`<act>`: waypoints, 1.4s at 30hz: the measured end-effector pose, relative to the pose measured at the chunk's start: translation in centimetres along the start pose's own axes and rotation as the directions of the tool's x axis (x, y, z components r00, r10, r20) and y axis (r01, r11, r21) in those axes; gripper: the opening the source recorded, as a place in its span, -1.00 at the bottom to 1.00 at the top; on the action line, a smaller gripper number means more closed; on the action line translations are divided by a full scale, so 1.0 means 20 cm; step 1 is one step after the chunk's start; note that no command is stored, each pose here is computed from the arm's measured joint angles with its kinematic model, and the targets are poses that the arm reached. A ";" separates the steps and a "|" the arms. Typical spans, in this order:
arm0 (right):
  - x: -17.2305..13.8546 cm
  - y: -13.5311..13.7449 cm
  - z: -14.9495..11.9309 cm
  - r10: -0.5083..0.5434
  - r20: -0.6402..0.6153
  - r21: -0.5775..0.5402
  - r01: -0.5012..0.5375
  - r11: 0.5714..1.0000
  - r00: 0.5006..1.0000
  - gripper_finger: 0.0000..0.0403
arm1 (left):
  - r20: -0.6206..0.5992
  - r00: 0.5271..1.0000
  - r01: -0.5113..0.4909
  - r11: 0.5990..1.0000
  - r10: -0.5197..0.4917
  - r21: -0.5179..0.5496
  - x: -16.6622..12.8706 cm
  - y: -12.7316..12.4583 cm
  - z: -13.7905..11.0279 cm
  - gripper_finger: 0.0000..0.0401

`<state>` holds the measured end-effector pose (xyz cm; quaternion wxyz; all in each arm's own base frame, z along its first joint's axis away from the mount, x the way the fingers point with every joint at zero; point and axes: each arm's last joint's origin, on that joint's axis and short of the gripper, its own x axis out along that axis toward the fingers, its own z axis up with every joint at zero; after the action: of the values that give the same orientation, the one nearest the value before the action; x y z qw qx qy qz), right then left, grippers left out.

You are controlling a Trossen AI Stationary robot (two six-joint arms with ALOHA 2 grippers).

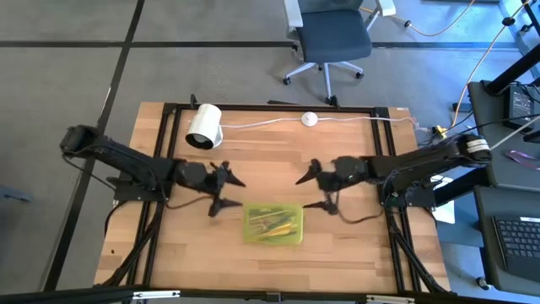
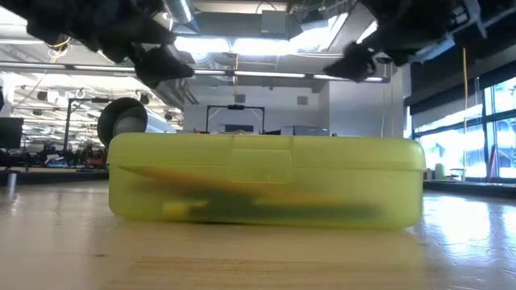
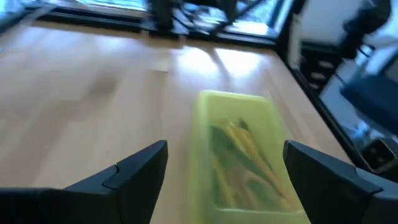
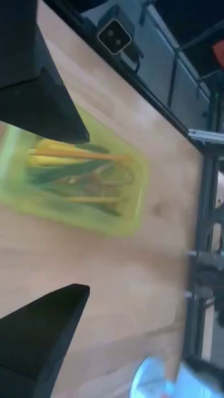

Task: Pick & place school supplies into a supply box
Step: Return to Home Position

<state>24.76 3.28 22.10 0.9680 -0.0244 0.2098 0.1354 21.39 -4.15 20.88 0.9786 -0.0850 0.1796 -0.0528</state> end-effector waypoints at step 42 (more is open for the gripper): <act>-0.63 0.00 -0.52 -0.385 0.356 0.401 0.233 0.886 0.851 0.94 | 0.281 0.847 -0.360 0.876 0.451 -0.322 -0.46 0.31 -0.39 0.55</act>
<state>9.47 -0.93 17.86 0.9881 0.1410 0.0071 -0.0615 10.52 2.03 15.66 0.9638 -0.1789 0.0230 0.1963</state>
